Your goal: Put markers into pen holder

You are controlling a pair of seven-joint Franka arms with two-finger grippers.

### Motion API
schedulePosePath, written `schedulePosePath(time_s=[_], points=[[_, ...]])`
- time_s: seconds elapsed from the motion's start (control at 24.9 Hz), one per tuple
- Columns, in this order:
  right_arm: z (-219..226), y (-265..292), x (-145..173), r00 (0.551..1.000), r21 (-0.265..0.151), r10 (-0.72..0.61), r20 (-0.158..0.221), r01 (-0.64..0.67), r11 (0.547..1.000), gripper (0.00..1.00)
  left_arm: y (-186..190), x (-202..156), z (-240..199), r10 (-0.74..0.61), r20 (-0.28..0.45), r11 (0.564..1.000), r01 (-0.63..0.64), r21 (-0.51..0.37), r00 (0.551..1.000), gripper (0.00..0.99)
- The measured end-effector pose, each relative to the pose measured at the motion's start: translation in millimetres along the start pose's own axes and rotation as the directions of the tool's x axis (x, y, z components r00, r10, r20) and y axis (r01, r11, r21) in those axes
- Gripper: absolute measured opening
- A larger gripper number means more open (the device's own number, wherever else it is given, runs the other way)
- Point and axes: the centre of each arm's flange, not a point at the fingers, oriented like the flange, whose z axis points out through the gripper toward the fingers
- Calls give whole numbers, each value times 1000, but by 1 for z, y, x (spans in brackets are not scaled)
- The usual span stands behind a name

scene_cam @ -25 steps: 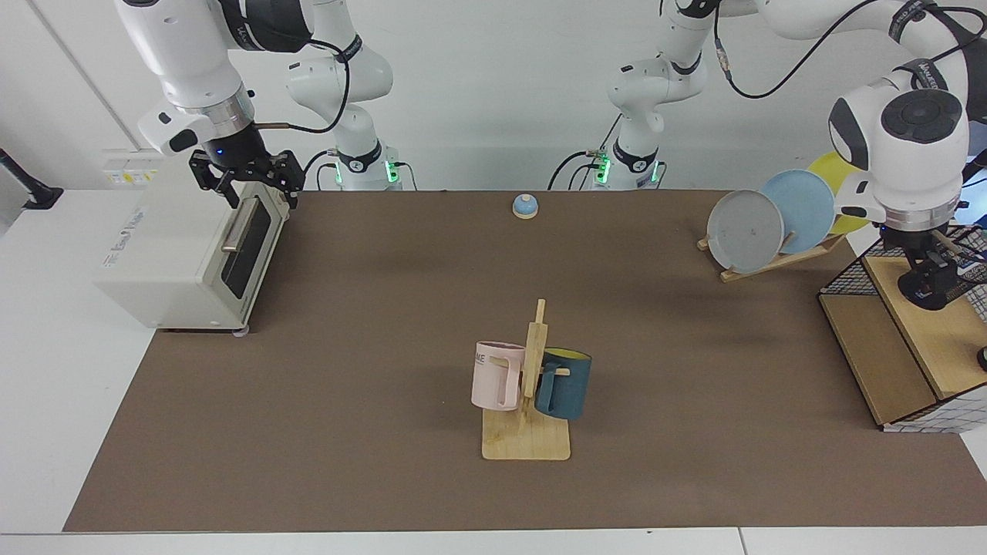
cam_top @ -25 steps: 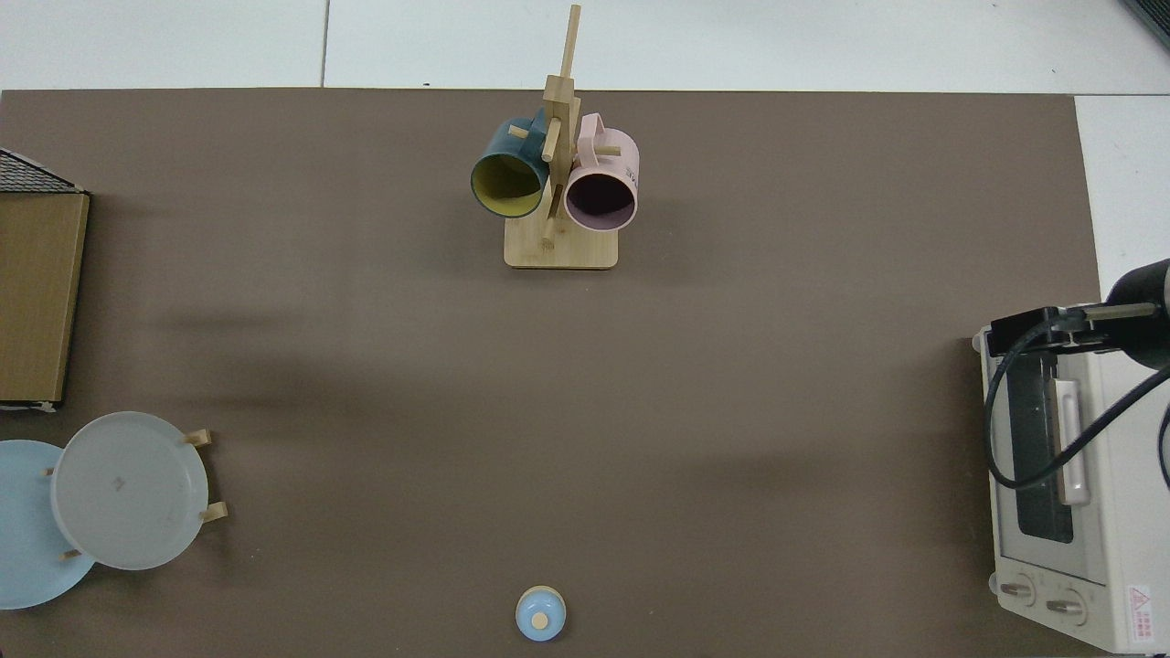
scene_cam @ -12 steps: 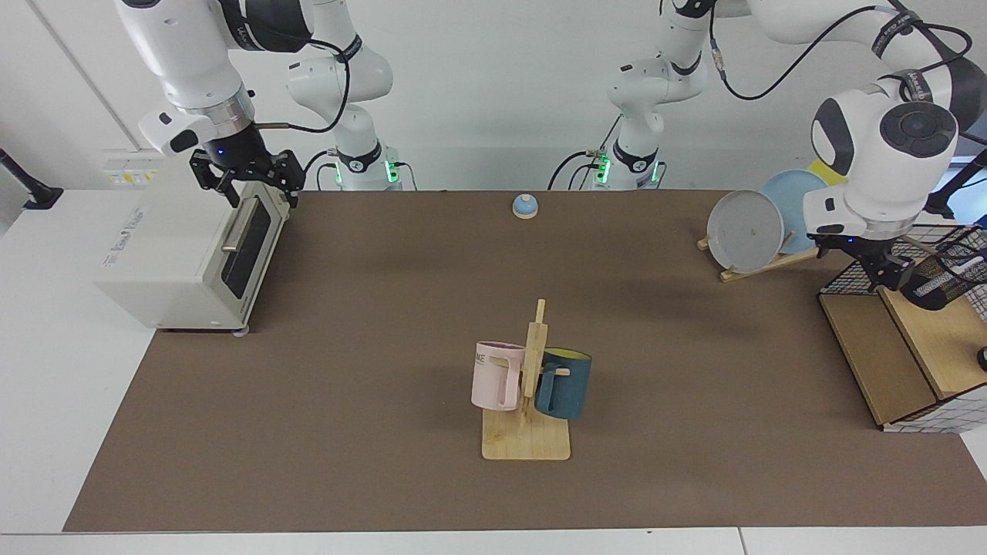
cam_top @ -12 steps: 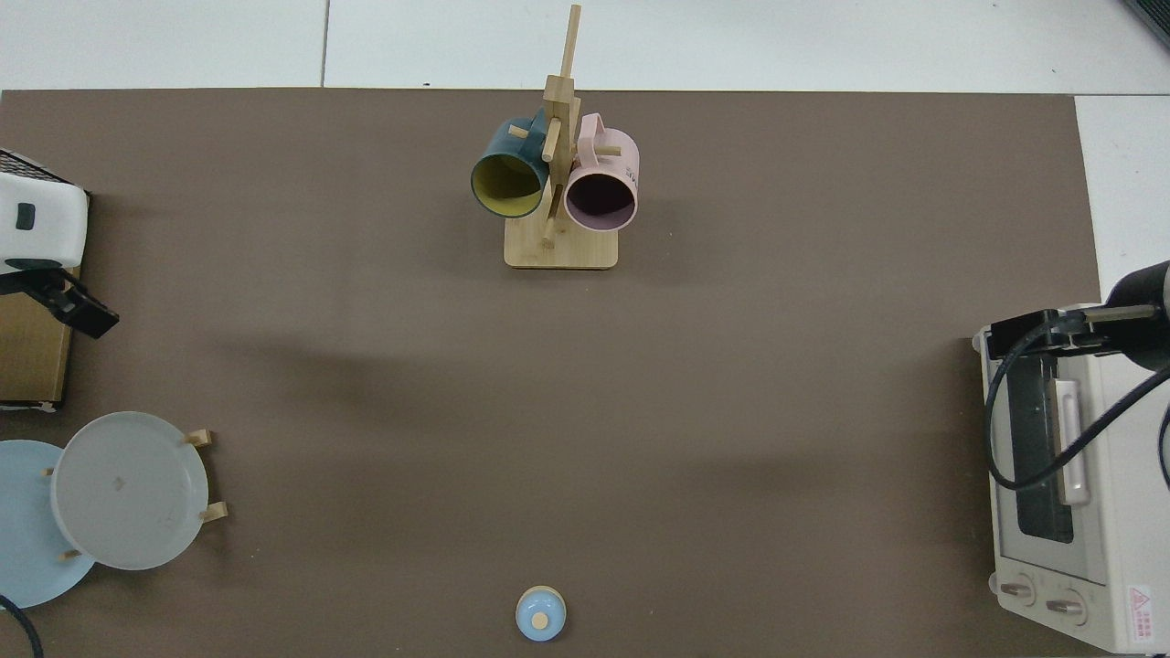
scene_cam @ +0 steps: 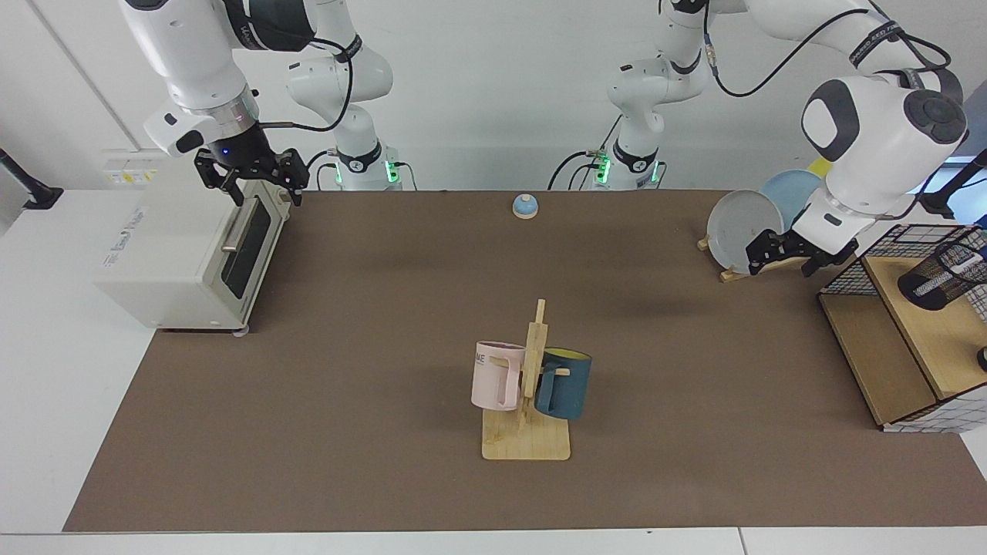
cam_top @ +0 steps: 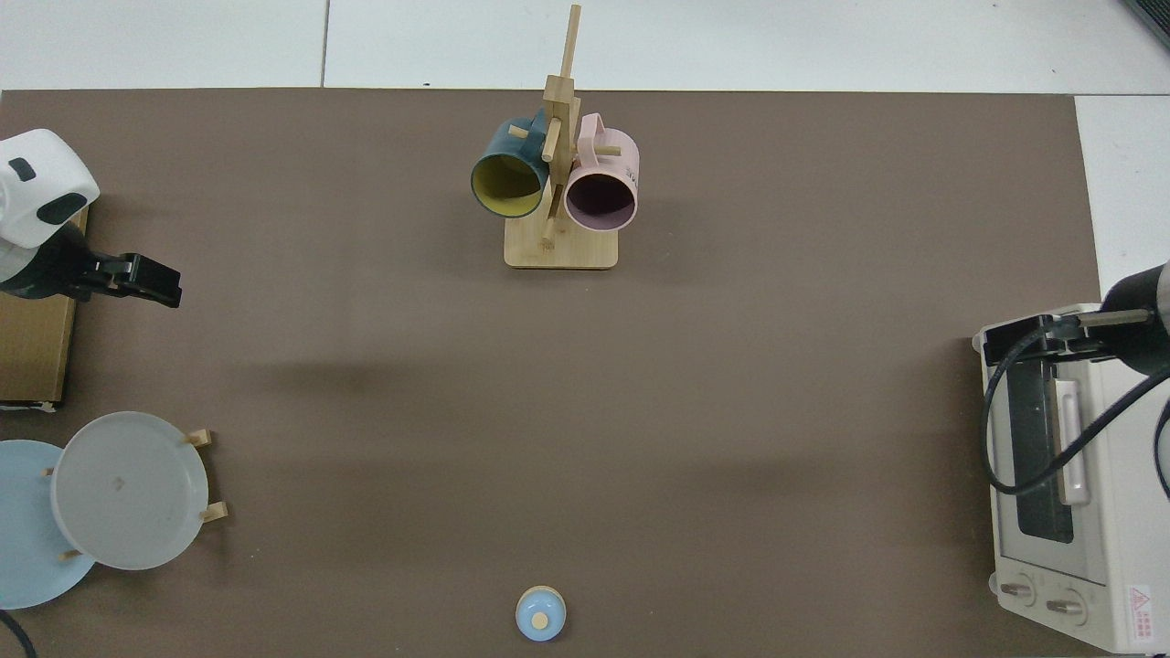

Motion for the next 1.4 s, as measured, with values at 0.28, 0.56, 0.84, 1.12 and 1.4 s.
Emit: schedulePosePath(time_s=[0.28, 0.56, 0.84, 1.12, 1.4], points=[[0, 0, 0, 1000, 0, 1, 0, -1, 1000, 1000, 8, -23, -36, -63, -31, 998, 63, 1, 998, 991], [0, 1, 0, 1000, 0, 2, 0, -2, 1000, 1000, 16, -46, -55, -69, -55, 998, 70, 10, 996, 991], [0, 1, 0, 1000, 1, 2, 0, -2, 1000, 1000, 12, -57, -60, -84, -63, 996, 84, 10, 995, 991], [0, 1, 0, 1000, 1, 2, 0, -2, 1000, 1000, 10, -57, -60, -88, -68, 996, 89, 10, 994, 991], [0, 1, 0, 1000, 1, 2, 0, -2, 1000, 1000, 17, -56, -60, -74, -68, 997, 75, 11, 995, 991]])
